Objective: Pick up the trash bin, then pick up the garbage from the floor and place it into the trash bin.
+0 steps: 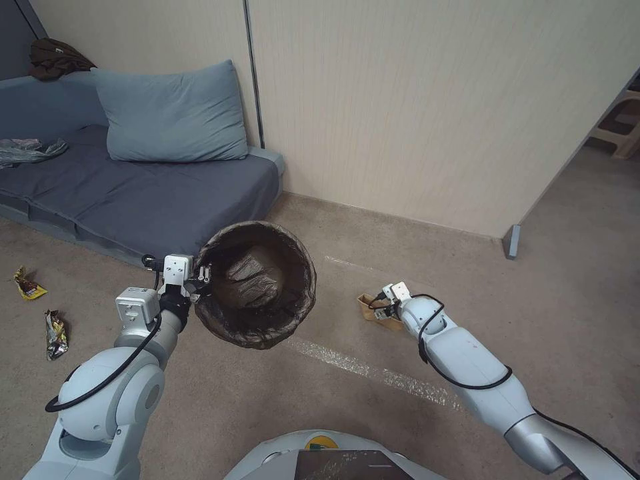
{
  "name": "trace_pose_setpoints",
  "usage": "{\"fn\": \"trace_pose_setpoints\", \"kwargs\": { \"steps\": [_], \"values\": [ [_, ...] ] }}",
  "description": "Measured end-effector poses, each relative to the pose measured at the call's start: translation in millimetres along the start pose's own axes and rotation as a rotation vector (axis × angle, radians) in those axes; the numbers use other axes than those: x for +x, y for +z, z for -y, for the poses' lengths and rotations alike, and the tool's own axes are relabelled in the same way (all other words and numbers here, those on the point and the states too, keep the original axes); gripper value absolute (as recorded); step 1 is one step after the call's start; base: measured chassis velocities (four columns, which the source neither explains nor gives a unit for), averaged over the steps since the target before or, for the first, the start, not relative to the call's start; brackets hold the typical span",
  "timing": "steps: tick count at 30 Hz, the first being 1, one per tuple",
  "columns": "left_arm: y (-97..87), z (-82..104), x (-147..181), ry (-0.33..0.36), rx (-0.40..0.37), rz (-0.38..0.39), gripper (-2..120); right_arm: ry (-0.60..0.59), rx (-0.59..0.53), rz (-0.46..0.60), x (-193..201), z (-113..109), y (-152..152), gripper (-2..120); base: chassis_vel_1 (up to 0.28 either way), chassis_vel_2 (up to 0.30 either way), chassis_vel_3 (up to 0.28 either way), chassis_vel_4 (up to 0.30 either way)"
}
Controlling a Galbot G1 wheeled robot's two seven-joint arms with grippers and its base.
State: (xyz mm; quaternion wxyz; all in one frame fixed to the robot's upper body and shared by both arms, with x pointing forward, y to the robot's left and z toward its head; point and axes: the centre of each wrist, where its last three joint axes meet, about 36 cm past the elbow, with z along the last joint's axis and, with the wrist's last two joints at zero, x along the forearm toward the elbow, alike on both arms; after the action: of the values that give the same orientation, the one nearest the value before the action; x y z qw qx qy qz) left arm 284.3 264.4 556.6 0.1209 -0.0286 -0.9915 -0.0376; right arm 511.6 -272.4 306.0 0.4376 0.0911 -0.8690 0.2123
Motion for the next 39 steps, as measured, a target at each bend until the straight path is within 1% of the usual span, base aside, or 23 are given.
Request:
{"fn": "trace_pose_setpoints", "kwargs": {
  "steps": [5, 11, 15, 16, 19, 27, 33, 39],
  "values": [
    [0.1, -0.6, 0.2, -0.003, -0.001, 0.0, 0, -0.024, 0.001, -0.004, -14.0, -6.9, -0.2, 100, 0.0, 0.0, 0.0, 0.0],
    [-0.3, -1.5, 0.4, -0.008, 0.0, 0.003, 0, -0.042, 0.002, 0.002, -25.4, -14.9, -8.0, 100, 0.0, 0.0, 0.0, 0.0],
    [-0.5, -2.1, 0.5, -0.011, 0.001, 0.005, 0, -0.065, 0.001, -0.001, -34.0, -29.4, -11.0, 100, 0.0, 0.0, 0.0, 0.0],
    [-0.5, -2.1, 0.5, -0.011, 0.001, 0.005, 0, -0.065, 0.001, -0.001, -34.0, -29.4, -11.0, 100, 0.0, 0.0, 0.0, 0.0],
    [-0.5, -2.8, 0.7, -0.013, 0.0, 0.005, 0, -0.082, -0.002, -0.01, -42.2, -39.2, -10.8, 100, 0.0, 0.0, 0.0, 0.0],
    [-1.1, -4.9, 1.1, -0.019, -0.002, 0.009, 0, -0.081, -0.015, -0.038, -59.8, -42.3, -0.4, 100, 0.0, 0.0, 0.0, 0.0],
    [-1.2, -5.1, 0.8, -0.018, -0.002, 0.01, 0, -0.079, -0.026, -0.047, -65.5, -44.3, 4.2, 100, 0.0, 0.0, 0.0, 0.0],
    [-0.2, -5.9, -0.6, -0.019, -0.002, 0.009, 0, -0.069, -0.025, -0.053, -65.8, -39.0, 10.5, 100, 0.0, 0.0, 0.0, 0.0]
  ]
}}
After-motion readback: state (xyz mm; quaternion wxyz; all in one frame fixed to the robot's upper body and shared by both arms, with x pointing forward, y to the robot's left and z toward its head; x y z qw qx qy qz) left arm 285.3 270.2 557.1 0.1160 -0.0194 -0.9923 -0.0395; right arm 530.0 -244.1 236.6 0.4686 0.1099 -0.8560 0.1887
